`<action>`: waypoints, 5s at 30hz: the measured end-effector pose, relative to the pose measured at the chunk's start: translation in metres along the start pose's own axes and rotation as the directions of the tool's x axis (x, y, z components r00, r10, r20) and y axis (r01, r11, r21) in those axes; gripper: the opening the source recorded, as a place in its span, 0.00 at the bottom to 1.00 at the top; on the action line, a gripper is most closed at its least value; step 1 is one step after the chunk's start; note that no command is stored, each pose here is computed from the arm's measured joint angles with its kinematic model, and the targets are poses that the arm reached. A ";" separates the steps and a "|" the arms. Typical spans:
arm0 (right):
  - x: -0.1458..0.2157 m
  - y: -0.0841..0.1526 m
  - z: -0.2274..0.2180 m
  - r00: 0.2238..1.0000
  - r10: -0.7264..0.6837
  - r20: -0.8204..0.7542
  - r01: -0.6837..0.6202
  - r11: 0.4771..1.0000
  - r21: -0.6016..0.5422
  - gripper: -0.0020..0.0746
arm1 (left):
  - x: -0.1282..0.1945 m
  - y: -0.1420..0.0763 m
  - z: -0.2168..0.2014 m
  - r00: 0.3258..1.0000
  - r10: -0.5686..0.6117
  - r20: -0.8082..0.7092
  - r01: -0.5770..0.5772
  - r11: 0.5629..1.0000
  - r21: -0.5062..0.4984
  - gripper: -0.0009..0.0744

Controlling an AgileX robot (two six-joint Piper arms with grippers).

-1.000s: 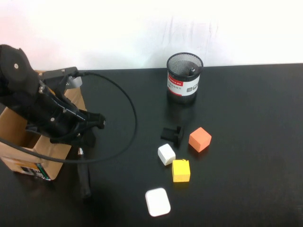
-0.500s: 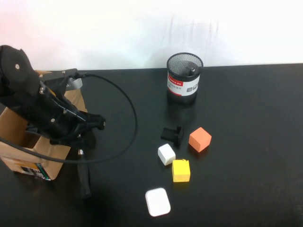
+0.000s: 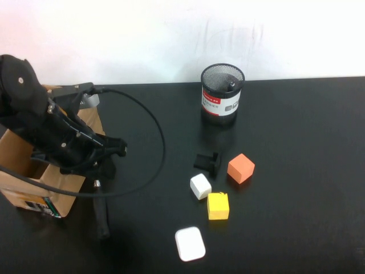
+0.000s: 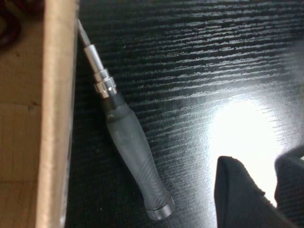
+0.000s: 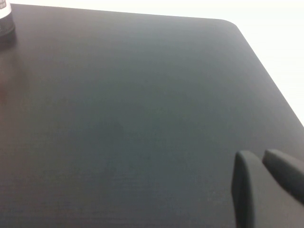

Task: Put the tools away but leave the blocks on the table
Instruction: Pick up the black Screwdriver from the table

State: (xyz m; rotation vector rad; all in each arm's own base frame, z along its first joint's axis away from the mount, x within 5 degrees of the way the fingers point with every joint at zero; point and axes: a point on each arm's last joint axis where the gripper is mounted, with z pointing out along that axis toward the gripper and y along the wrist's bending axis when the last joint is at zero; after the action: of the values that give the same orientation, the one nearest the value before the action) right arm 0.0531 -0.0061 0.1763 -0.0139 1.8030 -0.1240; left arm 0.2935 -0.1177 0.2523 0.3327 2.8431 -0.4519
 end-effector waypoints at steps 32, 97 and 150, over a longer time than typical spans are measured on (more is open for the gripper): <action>0.000 0.000 0.000 1.000 0.000 0.000 0.000 1.000 0.000 0.02 | 0.000 0.000 0.000 1.000 0.014 0.000 -0.014 1.000 0.000 0.23; 0.000 0.000 0.000 1.000 -0.002 0.000 0.002 1.000 0.000 0.02 | -0.035 -0.021 -0.022 0.999 0.004 0.040 0.002 0.987 -0.162 0.07; 0.000 0.000 0.000 1.000 -0.002 0.000 0.002 1.000 0.000 0.02 | 0.006 -0.006 0.084 0.920 -0.391 -0.007 0.364 0.863 -0.351 0.41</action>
State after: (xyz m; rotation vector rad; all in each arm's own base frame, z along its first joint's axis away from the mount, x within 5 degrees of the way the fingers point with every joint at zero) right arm 0.0531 -0.0061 0.1763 -0.0149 1.8029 -0.1255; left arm 0.3030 -0.1494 0.1746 -0.2891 2.9903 0.0031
